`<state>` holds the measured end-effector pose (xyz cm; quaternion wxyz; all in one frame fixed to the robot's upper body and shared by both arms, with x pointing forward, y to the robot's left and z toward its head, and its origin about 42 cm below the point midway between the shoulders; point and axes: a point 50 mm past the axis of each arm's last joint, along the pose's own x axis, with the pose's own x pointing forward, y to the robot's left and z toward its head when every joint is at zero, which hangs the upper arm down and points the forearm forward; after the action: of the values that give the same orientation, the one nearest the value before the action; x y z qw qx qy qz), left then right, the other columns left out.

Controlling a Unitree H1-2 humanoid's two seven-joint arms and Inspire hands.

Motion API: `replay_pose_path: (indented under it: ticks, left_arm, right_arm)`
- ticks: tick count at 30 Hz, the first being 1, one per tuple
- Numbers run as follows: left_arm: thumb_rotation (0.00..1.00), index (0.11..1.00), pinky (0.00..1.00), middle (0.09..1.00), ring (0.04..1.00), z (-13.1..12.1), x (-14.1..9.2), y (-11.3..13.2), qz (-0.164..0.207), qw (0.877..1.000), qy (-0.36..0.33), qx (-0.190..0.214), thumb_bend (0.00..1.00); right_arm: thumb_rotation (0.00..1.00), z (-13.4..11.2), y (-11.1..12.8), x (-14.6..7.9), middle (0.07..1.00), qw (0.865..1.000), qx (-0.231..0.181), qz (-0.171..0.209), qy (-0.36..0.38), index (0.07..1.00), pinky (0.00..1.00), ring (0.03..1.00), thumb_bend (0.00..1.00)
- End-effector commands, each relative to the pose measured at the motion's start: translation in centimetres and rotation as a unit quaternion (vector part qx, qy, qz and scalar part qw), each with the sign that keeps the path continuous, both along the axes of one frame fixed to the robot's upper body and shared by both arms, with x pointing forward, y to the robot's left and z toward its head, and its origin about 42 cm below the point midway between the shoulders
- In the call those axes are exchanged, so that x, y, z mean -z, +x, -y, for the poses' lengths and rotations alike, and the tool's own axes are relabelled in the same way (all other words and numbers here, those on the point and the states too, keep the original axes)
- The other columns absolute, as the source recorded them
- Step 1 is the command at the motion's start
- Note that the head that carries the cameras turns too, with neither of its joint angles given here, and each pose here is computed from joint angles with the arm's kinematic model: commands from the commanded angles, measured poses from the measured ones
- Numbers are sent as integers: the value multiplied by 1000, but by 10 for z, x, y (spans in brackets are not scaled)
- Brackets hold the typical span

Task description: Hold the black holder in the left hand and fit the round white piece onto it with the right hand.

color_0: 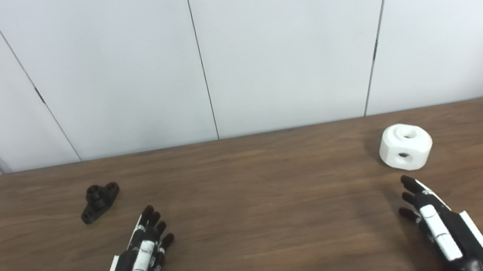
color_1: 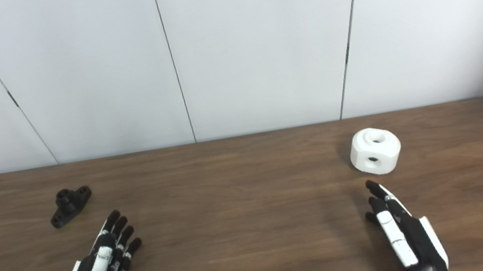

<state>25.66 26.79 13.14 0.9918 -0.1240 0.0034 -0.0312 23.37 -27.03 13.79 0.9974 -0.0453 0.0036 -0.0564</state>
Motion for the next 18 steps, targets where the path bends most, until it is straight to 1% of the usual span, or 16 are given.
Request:
replay_pose_path:
  ticks: [1,3,6,8,12,14,15,16,17,18]
  left_arm:
    - [591,1000,1000,1000,1000,-1,-5,0,8,1000,5,1,838]
    - [593,1000,1000,1000,1000,-2,-5,0,7,1000,5,0,844]
    - [581,1000,1000,1000,1000,-1,-5,1,8,1000,-1,-2,842]
    - [574,1000,1000,1000,1000,-2,-6,1,9,1000,-1,-2,832]
    - [585,1000,1000,1000,1000,-2,-6,0,7,1000,6,-1,855]
    - [591,1000,1000,1000,1000,-5,-6,0,5,1000,7,1,852]
    - [593,1000,1000,1000,1000,-7,-6,0,2,1000,4,12,854]
    - [593,1000,1000,1000,1000,-9,-7,-1,3,999,9,32,849]
    - [613,1000,1000,1000,993,-13,-10,-2,10,998,17,66,850]
    - [626,1000,933,990,956,-15,-15,-2,19,995,31,97,861]
  right_arm:
    - [878,1,-5,-2,936,1000,-8,6,-13,884,826,918,562]
    - [877,0,-4,-2,932,1000,-7,5,-13,886,822,917,571]
    - [871,0,-4,-2,935,1000,-8,4,-8,890,854,925,567]
    - [874,0,-5,-3,940,1000,-8,4,-9,892,848,928,567]
    - [859,-1,-4,-2,934,1000,-7,6,-7,885,838,921,569]
    - [860,-4,-4,-2,933,1000,-6,5,-7,882,841,922,570]
    - [863,-5,-5,-3,932,1000,-6,4,-8,880,842,921,574]
    - [868,-6,-5,-3,932,1000,-5,4,-7,878,842,921,568]
    - [871,-7,-6,-3,933,1000,-6,5,-6,877,842,920,561]
    - [875,-7,-6,-3,935,1000,-7,5,-6,878,848,923,556]
